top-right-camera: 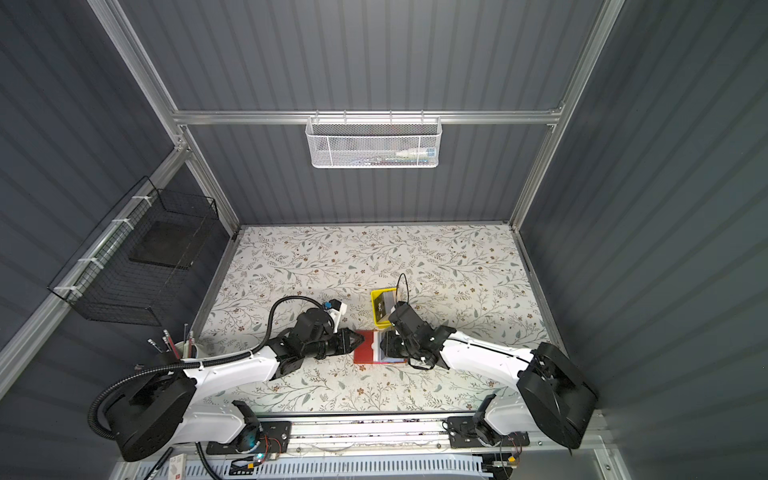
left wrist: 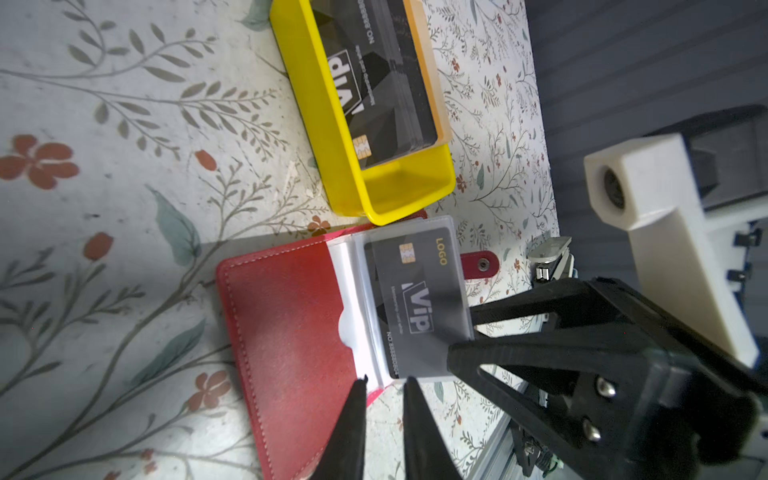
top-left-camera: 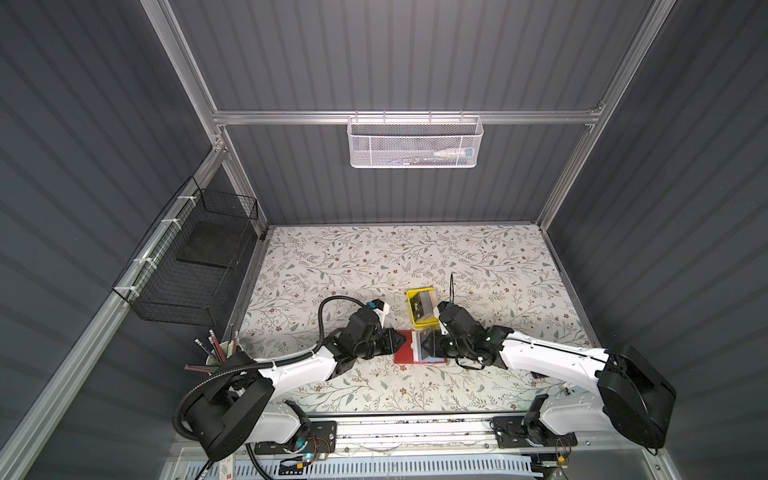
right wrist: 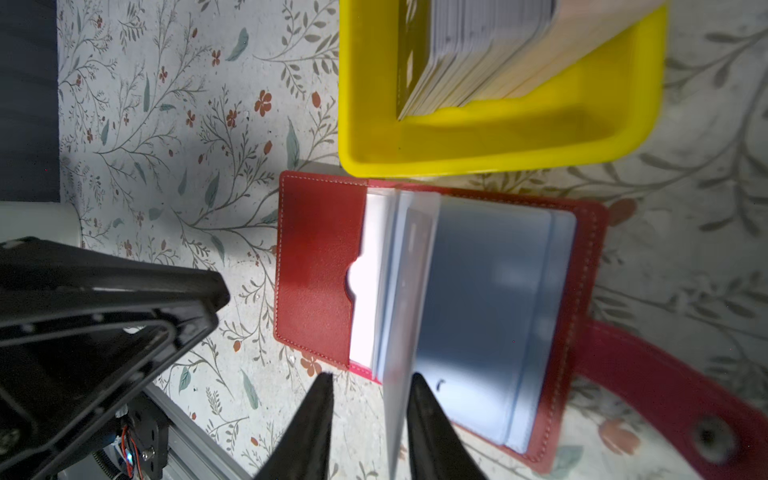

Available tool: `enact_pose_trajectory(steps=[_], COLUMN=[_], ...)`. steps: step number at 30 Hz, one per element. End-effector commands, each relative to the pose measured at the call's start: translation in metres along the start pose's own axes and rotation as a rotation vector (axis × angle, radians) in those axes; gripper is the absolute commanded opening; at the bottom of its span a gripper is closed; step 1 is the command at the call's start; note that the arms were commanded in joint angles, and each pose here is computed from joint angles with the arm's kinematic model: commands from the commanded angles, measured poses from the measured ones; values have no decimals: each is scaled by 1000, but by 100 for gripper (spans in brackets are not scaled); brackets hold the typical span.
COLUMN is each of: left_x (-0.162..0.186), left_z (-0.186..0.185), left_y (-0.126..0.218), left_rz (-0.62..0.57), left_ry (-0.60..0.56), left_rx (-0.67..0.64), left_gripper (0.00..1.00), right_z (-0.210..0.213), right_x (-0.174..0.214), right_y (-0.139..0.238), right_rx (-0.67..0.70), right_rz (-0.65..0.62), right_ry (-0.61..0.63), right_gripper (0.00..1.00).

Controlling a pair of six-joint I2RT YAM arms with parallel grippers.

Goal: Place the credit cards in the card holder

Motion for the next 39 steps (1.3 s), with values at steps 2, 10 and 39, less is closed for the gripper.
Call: enact_pose_trajectory(steps=[2, 10, 39], left_x=[0, -1, -16], left_z=[3, 7, -13], left_y=[9, 21, -10], left_rz=[-17, -53, 16], left_ry=[-24, -19, -84], left_rx=[8, -14, 10], left_gripper=[21, 22, 26], right_z=[8, 32, -14], right_x=[-3, -11, -22], right_y=[-3, -18, 30], right_rx=[24, -5, 73], right_rz=[10, 31, -106], right_ry=[30, 70, 43], right_gripper=[34, 35, 49])
Point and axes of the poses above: each gripper's point midway between its finger pads, its own y axis back along the fingers, its own z axis along the line the jaws close on, x = y × z, the point moved 9 cm from there along y, back along the fingers, and after that the axes turned 9 degrees about y, right-handed, at the moved point
